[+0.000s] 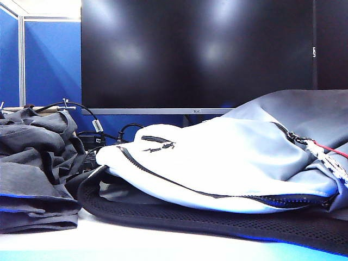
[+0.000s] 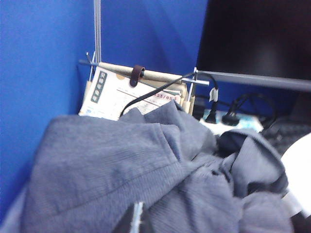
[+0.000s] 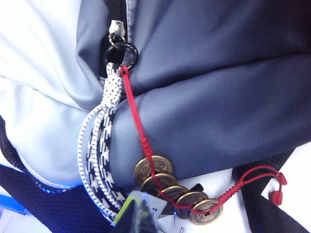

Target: Take the gray clothes out of the backpack.

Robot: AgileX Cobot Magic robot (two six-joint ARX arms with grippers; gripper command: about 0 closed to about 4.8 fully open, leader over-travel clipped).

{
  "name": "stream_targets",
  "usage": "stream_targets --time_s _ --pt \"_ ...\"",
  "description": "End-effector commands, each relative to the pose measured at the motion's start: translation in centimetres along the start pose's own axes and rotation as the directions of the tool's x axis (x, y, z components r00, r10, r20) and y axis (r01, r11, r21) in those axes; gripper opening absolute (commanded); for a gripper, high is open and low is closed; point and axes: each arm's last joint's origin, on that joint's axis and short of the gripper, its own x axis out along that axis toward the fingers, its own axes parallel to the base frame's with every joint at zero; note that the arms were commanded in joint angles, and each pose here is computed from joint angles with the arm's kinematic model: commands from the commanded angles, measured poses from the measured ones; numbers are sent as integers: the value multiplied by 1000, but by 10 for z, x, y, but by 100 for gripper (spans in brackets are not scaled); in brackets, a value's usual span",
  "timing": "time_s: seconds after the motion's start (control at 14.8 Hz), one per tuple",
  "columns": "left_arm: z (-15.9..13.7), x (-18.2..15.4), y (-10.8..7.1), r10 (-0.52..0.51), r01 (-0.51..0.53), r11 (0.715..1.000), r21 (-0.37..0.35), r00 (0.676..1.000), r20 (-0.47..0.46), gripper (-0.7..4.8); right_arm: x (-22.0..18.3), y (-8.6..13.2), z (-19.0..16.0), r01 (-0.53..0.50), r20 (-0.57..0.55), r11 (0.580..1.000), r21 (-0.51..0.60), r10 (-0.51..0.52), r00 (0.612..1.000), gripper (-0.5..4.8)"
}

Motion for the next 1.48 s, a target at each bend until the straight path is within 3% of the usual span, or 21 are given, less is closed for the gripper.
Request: stream_targets --time_s 0.07,0.34,1.48 --pt "2 0 0 -10 10 1000 22 1000 15 -5 0 0 2 -3 15 1000 3 3 1000 -7" --pt "0 0 0 -9 9 998 59 1000 0 -5 0 0 2 -3 15 1000 2 3 1000 -7" --pt "-2 0 0 -8 9 998 57 1000 -24 -5 -1 -1 4 17 48 1000 7 -17 999 -7"
